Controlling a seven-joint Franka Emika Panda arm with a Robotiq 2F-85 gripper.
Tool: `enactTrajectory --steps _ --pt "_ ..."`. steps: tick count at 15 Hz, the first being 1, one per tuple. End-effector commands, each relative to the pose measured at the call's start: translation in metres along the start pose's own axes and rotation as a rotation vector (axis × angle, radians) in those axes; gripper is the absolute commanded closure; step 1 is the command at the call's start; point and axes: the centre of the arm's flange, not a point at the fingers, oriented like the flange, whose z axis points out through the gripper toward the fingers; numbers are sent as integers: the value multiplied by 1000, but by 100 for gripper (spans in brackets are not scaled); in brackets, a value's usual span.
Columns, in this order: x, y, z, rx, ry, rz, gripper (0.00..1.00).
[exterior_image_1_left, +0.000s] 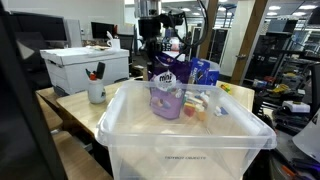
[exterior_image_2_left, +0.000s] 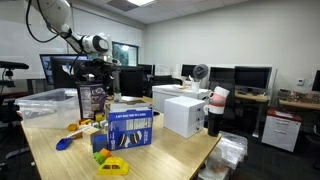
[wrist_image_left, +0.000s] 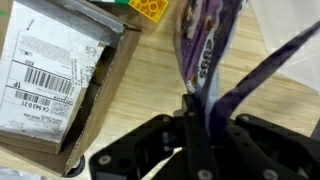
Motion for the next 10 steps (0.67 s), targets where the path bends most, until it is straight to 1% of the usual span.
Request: enactTrajectory --steps 1,4,6,10 --pt "-7 1 -1 -23 3 31 95" --pt "-7 1 0 -27 1 49 95" --pt "-6 1 -2 -45 21 76 95" --pt "-5 -1 -3 -53 24 114 95"
